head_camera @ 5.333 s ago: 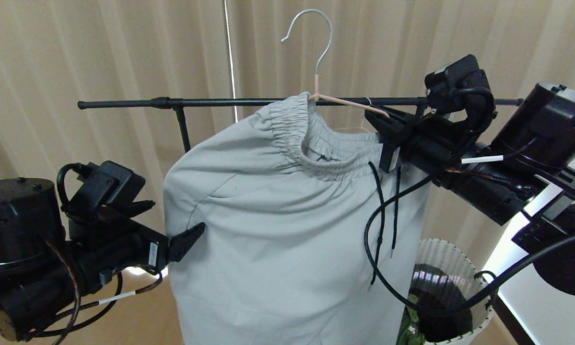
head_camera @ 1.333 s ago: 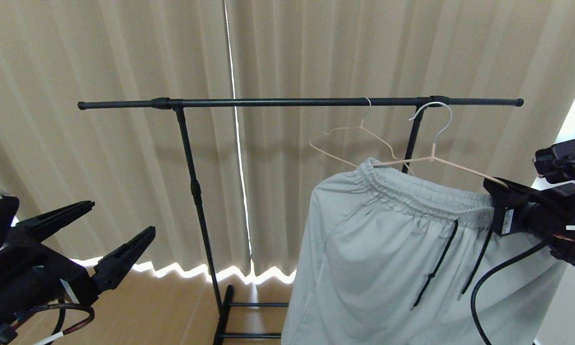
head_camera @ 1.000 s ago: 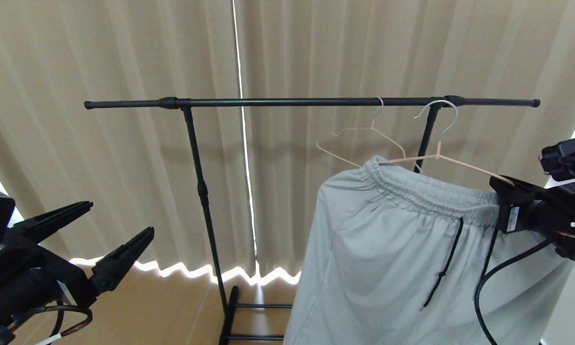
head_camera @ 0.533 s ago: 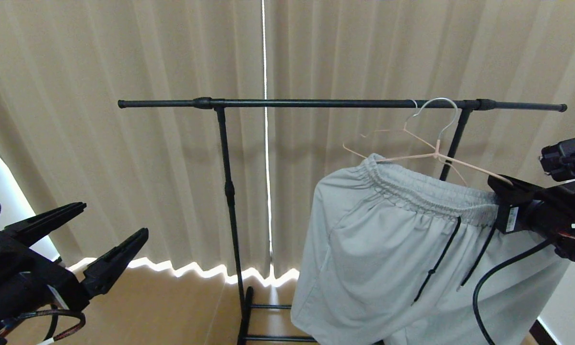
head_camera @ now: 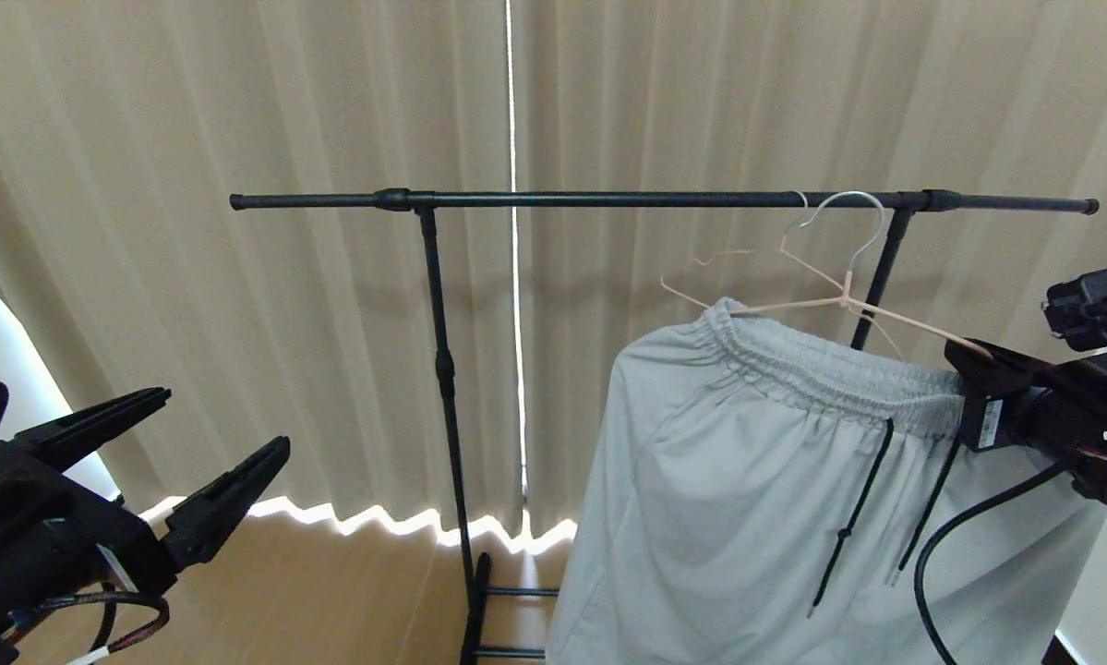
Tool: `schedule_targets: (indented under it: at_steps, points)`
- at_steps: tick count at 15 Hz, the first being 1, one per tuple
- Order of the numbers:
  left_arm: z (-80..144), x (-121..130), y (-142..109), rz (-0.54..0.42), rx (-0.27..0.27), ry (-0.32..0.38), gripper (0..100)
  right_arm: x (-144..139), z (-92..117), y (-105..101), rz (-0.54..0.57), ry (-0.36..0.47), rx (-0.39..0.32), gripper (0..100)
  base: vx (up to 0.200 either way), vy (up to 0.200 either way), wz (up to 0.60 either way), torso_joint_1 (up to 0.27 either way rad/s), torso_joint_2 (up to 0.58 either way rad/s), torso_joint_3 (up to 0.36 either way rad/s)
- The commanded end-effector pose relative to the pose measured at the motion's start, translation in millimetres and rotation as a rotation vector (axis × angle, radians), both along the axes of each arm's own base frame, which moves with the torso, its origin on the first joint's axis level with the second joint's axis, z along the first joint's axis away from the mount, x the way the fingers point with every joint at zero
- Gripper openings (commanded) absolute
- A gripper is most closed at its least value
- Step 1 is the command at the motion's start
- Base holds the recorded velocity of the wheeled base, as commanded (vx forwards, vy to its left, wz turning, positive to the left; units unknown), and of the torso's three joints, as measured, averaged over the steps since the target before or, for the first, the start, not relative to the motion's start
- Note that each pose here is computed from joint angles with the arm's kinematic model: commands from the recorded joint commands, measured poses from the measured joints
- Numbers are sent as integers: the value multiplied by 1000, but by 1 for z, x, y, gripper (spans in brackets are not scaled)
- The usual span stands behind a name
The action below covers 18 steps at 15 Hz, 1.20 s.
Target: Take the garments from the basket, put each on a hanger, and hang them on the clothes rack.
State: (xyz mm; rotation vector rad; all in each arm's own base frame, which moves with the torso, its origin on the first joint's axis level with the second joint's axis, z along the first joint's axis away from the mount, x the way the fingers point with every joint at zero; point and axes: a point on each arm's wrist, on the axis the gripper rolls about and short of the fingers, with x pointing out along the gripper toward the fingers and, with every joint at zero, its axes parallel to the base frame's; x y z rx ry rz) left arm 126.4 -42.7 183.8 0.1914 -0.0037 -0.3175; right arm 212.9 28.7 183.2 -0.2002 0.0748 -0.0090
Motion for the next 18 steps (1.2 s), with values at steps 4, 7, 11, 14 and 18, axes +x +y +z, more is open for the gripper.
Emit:
schedule_targets:
  at_steps: [4,7,11,14,18]
  points:
    - [-1,0,0,1,2,4,100,-2,1,0,1,-4,0,0,200,0,0,4,2,0]
    - [-1,0,0,1,2,5,100,-2,2,0,-1,-4,0,0,200,0,0,-7,4,9]
    - [-2,0,0,1,3,7,100,-2,1,0,-1,-1,-2,0,200,0,0,10,4,-2]
    - [-2,0,0,1,4,10,100,-2,1,0,4,2,-2,0,200,0,0,1,2,7]
    - [-4,-1,0,1,8,15,100,0,-1,0,5,8,-1,0,50,0,0,1,1,2]
